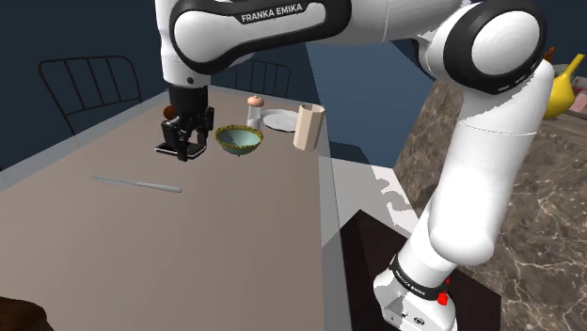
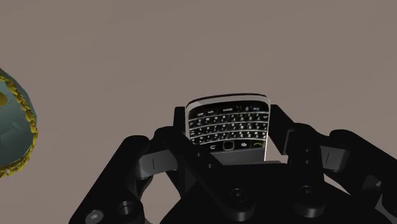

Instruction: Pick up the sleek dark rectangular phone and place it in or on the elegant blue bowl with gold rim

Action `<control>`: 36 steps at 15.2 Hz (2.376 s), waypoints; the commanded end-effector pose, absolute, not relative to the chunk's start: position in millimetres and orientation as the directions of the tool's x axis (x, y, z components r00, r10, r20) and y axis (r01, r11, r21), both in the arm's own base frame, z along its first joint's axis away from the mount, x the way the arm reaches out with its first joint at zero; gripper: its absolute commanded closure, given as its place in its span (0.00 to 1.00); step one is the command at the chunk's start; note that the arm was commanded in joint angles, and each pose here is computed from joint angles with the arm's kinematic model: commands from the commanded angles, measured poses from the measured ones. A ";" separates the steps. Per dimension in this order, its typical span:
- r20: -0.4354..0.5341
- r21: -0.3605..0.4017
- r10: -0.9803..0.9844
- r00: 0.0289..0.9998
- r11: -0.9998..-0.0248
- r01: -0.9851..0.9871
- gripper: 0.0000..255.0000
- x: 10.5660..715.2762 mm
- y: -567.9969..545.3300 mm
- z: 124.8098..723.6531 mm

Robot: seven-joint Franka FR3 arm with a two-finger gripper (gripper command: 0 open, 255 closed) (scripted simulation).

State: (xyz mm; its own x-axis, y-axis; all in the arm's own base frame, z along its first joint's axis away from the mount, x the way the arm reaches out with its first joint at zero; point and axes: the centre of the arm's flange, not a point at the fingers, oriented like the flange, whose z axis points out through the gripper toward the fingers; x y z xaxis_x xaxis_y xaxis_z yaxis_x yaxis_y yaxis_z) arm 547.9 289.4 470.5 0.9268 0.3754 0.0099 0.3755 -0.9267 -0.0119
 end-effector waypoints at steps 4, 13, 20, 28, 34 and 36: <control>0.011 -0.012 0.377 0.926 -0.926 0.377 1.00 573.4 224.5 471.3; 0.011 -0.012 0.377 0.926 -0.926 0.377 1.00 620.2 115.3 473.0; 0.011 -0.012 0.377 0.926 -0.926 0.377 1.00 656.6 30.3 474.3; 0.011 -0.012 0.377 0.926 -0.926 0.377 1.00 666.4 7.3 443.0; 0.011 -0.012 0.377 0.926 -0.926 0.377 1.00 666.4 7.3 411.3; 0.011 -0.012 0.377 0.926 -0.926 0.377 1.00 666.4 7.3 400.8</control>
State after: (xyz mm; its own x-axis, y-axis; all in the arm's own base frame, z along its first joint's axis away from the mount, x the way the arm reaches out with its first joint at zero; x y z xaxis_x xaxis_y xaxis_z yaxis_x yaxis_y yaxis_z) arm 667.3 7.4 406.9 0.9261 0.3771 0.0100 0.3772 -0.9260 -0.0121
